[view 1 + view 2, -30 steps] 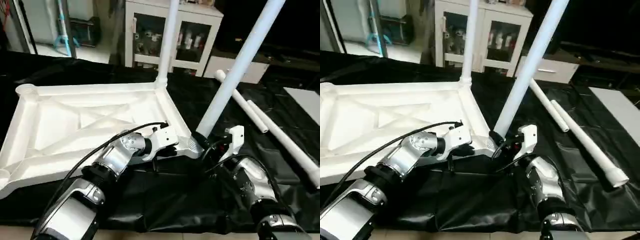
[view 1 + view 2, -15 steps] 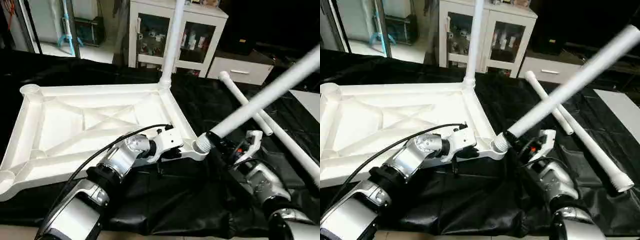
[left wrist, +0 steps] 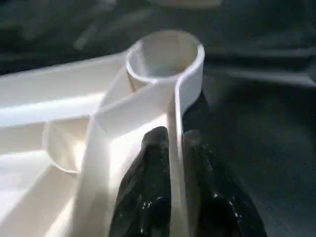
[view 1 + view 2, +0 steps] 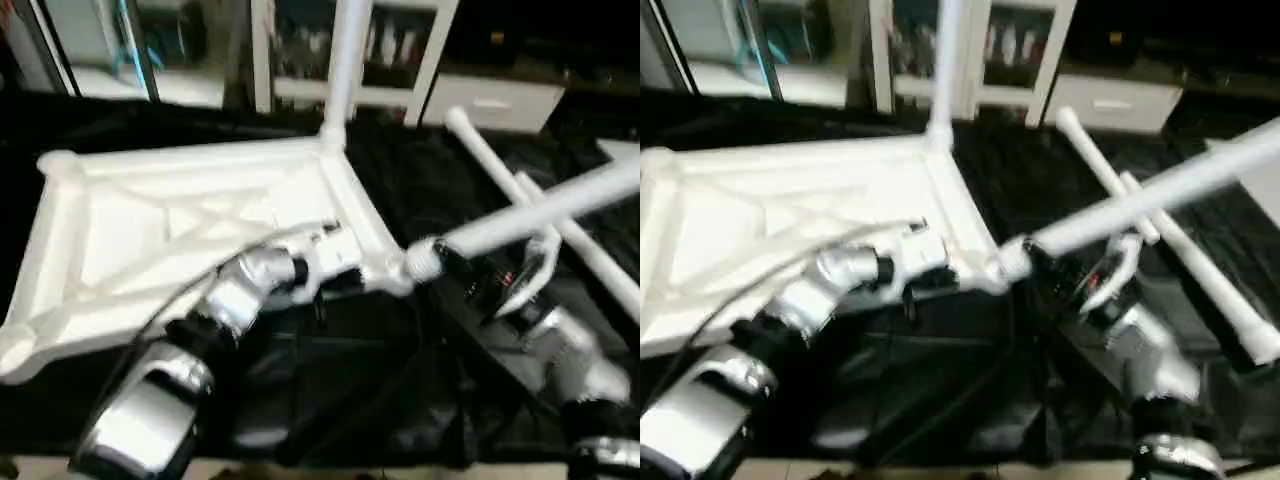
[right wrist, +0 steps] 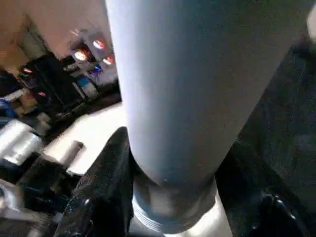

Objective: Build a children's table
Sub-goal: Insert table leg to table base

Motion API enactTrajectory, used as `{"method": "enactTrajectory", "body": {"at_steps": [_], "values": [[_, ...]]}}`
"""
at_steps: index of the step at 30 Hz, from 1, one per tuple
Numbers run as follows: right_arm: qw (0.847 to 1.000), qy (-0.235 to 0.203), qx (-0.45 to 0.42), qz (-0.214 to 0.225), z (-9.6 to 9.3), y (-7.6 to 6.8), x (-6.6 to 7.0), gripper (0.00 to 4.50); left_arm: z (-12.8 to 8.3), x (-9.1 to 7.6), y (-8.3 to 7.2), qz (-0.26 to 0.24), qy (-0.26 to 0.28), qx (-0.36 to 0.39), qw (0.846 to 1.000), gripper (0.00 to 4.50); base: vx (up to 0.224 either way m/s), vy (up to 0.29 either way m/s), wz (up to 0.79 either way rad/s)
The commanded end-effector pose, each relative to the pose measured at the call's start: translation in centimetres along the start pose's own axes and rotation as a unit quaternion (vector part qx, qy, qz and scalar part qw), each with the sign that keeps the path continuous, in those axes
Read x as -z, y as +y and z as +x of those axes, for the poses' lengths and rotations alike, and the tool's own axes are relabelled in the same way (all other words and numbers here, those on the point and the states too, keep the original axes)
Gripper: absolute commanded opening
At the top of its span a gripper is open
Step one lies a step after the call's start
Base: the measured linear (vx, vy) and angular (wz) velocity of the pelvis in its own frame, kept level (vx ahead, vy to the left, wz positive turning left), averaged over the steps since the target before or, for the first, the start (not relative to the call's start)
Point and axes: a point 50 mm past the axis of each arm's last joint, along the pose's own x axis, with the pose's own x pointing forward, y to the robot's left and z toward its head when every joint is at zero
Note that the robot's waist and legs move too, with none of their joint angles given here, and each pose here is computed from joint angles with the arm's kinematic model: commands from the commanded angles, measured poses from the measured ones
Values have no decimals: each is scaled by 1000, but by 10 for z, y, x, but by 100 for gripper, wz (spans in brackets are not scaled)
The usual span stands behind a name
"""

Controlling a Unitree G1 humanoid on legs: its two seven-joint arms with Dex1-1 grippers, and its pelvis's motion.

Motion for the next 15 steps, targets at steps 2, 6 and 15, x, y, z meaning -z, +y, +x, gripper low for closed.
{"method": "enactTrajectory", "body": {"at_steps": [2, 6, 15], "values": [[998, 1, -42, -45, 17, 17, -29, 192, -6, -14, 13, 36, -27, -23, 999, 98, 31, -54, -6], [996, 39, -51, -68, 24, 31, -34, 192, -15, -16, 19, 33, -45, -12, 998, 137, 7, -13, -1], [976, 167, -66, -127, 23, 44, -20, 192, -51, -55, 45, -81, -244, -18, 966, 164, 0, 0, 0]]}}
